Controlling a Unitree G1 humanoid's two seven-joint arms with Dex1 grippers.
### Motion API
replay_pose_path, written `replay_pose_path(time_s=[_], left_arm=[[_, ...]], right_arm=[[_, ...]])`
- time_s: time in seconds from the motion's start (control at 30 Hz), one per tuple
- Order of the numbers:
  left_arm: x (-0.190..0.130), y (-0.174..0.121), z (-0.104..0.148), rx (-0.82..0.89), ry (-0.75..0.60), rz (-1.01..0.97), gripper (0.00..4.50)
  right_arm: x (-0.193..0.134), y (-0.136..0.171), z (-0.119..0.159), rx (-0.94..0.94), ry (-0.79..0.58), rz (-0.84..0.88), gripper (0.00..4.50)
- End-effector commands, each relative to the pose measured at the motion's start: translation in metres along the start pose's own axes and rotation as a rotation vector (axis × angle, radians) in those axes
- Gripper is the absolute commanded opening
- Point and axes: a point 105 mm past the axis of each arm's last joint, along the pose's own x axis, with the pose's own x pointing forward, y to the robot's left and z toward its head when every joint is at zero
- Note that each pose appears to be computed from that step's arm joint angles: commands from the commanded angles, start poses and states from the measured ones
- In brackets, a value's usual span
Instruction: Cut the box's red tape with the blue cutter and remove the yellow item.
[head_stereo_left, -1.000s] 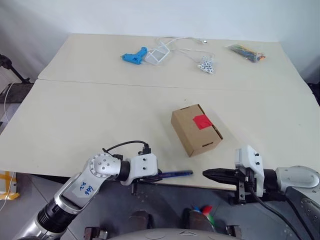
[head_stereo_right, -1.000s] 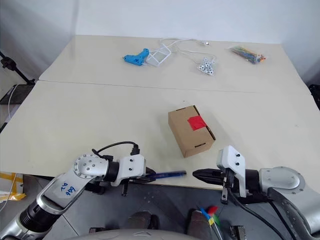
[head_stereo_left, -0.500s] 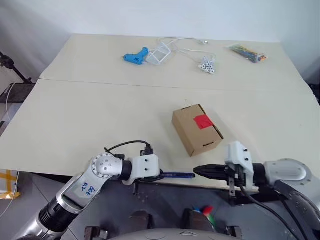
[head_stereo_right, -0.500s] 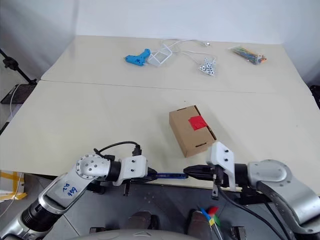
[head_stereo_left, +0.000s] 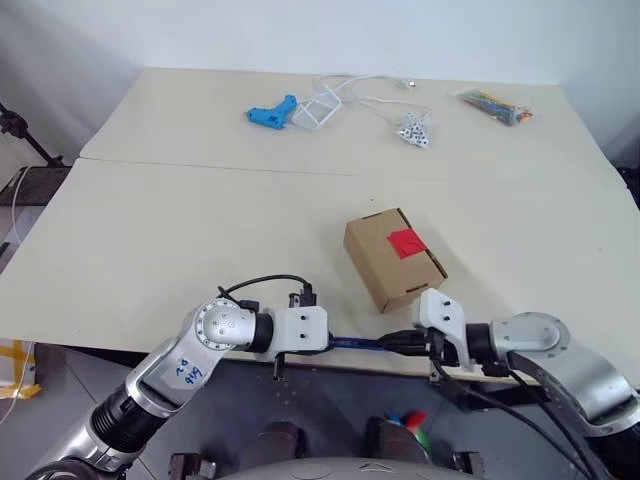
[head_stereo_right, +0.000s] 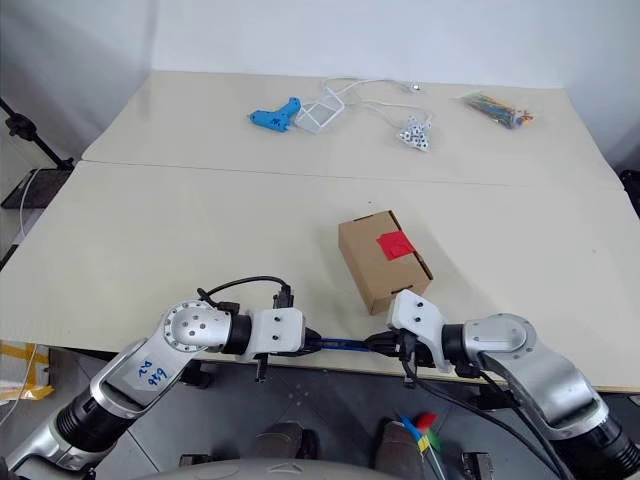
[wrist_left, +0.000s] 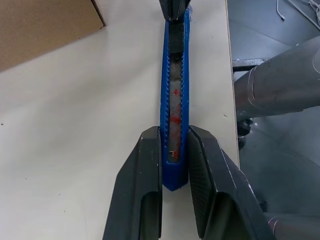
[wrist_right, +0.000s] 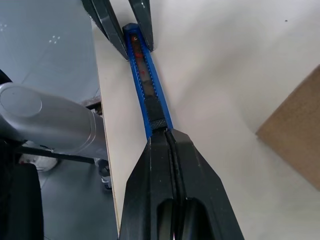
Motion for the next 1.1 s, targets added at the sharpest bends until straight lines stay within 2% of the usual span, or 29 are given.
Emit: replay_pose_path(time_s=[0.03, 0.57, 0.77, 0.93, 1.03, 1.1], left_arm=[[0.005, 0.0, -0.014, -0.023, 0.061, 0.014, 0.39], [0.007, 0.001, -0.011, -0.012, 0.053, 0.008, 0.39], [0.008, 0.001, -0.01, -0.009, 0.047, 0.005, 0.39], [0.007, 0.004, -0.009, 0.003, 0.029, 0.017, 0.39], [0.003, 0.013, -0.004, 0.044, -0.041, 0.083, 0.39], [-0.002, 0.023, 0.003, 0.111, -0.105, 0.165, 0.39]], right_arm=[[0.008, 0.006, -0.002, -0.004, 0.001, 0.03, 0.0], [0.044, 0.012, 0.018, 0.026, -0.078, 0.054, 0.0], [0.039, 0.017, 0.018, 0.036, -0.093, 0.057, 0.0], [0.002, 0.017, 0.033, 0.076, -0.23, 0.023, 0.0], [-0.028, 0.021, 0.037, 0.258, -0.313, 0.027, 0.0], [-0.041, 0.023, 0.035, 0.384, -0.309, 0.03, 0.0]])
